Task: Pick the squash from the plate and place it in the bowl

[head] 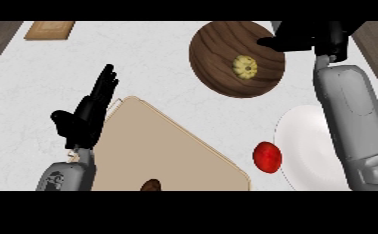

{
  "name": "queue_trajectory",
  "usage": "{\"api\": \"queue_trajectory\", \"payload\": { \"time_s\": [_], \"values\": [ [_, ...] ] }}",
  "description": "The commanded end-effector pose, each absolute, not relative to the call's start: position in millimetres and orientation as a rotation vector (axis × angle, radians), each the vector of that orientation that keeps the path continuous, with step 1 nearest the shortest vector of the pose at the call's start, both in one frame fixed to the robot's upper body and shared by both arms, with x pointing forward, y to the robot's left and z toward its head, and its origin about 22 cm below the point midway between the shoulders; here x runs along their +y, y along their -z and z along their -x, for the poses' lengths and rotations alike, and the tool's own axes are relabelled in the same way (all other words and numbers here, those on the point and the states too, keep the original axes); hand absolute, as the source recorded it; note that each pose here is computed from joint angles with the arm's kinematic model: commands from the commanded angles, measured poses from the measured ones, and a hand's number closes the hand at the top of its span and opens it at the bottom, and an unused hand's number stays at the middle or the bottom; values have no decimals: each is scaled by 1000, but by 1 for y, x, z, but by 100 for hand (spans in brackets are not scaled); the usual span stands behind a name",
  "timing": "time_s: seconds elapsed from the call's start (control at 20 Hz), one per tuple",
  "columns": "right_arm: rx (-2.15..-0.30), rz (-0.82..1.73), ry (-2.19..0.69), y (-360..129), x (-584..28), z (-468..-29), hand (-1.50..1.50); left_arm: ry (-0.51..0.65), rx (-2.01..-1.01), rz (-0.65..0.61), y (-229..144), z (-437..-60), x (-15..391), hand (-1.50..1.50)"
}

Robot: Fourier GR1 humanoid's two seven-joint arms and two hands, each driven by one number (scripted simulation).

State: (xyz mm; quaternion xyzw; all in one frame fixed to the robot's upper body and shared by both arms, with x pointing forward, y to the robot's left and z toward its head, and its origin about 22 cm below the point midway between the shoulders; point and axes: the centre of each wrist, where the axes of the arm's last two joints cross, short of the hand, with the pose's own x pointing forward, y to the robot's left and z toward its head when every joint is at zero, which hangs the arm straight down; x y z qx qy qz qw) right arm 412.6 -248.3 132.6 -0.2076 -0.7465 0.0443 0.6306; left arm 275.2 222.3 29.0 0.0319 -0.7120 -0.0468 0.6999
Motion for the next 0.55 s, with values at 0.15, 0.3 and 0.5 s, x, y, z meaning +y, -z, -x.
{"api": "queue_trajectory", "payload": {
  "time_s": [0.15,0.3,0.5],
  "values": [
    [-1739,351,-117,-135,-296,-370,-150,98,-1585,-80,-19,-286,214,0],
    [-1735,325,-107,-92,-280,-349,-150,103,-1609,-61,-30,-282,199,0],
    [-1728,328,-136,-105,-304,-347,-150,126,-1605,-64,-33,-278,213,0]
  ]
}}
